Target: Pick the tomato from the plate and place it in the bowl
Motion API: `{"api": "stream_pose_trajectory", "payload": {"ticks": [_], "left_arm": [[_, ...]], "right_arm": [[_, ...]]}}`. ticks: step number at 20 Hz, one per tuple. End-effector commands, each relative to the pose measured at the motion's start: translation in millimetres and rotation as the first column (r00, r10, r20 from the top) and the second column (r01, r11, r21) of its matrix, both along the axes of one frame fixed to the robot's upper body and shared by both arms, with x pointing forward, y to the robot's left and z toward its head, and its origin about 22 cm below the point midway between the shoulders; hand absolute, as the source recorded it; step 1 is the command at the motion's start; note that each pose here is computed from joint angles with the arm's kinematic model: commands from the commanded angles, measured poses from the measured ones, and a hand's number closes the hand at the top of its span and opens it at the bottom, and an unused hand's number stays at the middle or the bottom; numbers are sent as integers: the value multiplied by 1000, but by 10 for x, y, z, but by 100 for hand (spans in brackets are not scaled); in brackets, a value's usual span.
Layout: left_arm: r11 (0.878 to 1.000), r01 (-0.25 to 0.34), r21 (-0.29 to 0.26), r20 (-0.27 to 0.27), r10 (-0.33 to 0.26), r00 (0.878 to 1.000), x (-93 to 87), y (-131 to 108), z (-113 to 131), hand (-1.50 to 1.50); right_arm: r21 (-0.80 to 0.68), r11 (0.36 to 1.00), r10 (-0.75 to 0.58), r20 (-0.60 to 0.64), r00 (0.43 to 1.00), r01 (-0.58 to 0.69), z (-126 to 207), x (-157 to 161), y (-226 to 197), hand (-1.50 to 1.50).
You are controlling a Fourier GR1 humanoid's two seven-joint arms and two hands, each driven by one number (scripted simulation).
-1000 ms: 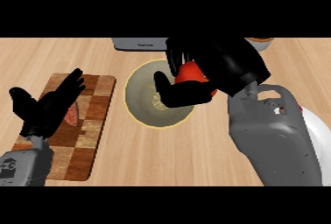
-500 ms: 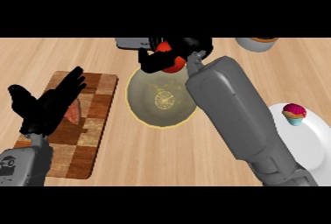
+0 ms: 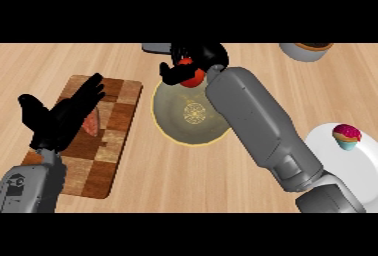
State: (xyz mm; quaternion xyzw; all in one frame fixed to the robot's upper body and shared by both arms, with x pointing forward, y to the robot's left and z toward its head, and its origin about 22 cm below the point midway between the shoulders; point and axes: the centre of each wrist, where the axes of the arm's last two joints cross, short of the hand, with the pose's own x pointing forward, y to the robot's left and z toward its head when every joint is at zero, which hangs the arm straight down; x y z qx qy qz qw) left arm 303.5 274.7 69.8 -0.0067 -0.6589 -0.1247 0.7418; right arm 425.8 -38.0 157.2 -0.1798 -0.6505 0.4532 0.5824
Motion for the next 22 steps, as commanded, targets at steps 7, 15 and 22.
{"api": "stream_pose_trajectory", "payload": {"ticks": [7, 15, 22], "left_arm": [[999, 41, -6, 25, -41, 999, 139, -172, 103, 0], [999, 38, 5, 10, -38, 999, 163, -97, 127, 0], [1000, -15, -2, -7, 15, 1000, 74, 96, 25, 0]], "right_arm": [[316, 942, -78, -119, 990, 112, -410, 133, -202, -150], [386, 912, -163, 30, 986, 139, -312, 195, -135, -150], [450, 863, -304, 93, 948, 232, -347, 316, -472, -150]]}}
